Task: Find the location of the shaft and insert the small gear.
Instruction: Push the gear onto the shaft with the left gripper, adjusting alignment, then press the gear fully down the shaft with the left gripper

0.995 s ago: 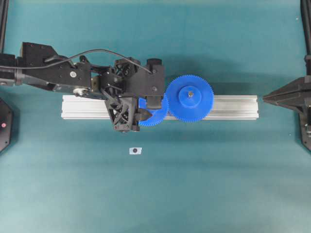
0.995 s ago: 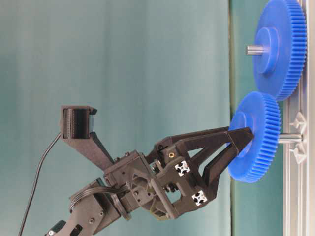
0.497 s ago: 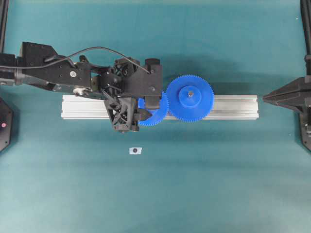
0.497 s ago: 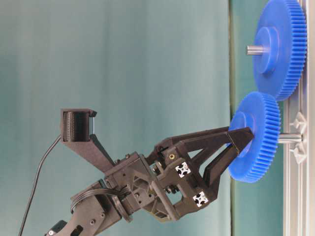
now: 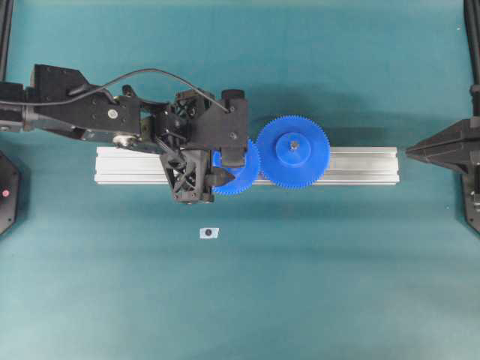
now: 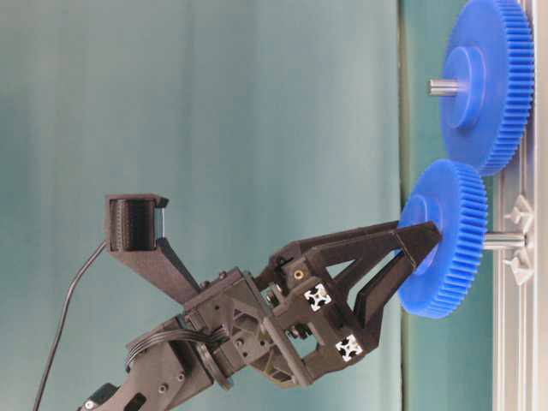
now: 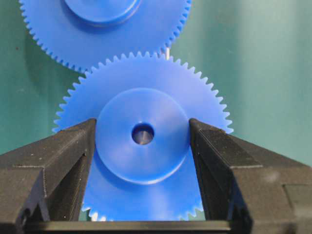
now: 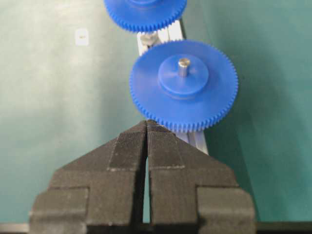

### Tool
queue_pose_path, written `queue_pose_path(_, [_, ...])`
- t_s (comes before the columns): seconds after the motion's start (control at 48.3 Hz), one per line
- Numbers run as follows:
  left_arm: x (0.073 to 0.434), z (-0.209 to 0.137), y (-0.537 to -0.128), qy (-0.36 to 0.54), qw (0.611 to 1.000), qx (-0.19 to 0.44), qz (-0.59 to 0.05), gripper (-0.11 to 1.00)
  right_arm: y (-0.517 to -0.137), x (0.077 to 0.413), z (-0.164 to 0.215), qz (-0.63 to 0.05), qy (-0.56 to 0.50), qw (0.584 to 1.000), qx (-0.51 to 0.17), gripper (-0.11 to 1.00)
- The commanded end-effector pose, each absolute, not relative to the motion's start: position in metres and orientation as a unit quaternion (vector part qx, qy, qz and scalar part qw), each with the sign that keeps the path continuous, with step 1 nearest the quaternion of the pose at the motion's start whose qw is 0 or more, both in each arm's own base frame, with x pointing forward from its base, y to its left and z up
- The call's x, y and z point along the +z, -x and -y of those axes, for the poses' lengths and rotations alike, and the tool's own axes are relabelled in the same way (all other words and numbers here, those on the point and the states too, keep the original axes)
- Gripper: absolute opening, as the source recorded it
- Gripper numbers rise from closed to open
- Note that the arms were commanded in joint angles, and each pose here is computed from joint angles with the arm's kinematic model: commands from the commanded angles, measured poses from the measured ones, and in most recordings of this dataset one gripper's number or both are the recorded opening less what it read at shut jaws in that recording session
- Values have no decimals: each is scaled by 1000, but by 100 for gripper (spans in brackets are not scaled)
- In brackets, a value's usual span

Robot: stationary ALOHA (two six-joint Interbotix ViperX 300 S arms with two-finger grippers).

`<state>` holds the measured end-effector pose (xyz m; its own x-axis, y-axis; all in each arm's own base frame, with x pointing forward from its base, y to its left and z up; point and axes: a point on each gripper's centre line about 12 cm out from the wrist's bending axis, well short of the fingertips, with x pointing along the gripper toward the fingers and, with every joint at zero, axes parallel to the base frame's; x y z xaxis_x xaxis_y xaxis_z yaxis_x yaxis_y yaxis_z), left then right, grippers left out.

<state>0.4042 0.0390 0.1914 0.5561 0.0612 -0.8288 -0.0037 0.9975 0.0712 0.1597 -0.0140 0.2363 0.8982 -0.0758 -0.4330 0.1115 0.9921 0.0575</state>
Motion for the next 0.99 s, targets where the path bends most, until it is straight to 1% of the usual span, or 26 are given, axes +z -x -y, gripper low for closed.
queue_pose_path(0.0, [198,-42,-405,-30,884,22,-467,69,-161,240,15,-215,-45,974,-51,1])
queue_pose_path(0.104, [196,-48,-402,-26,881,28,-472,77,-161,240,15,-215,-45,974,-51,1])
queue_pose_path(0.166, [196,-50,-402,-25,880,30,-473,80,-161,240,15,-214,-45,974,-51,1])
queue_pose_path(0.974, [194,-57,-391,-25,877,37,-478,80,-160,241,14,-210,-46,975,-50,1])
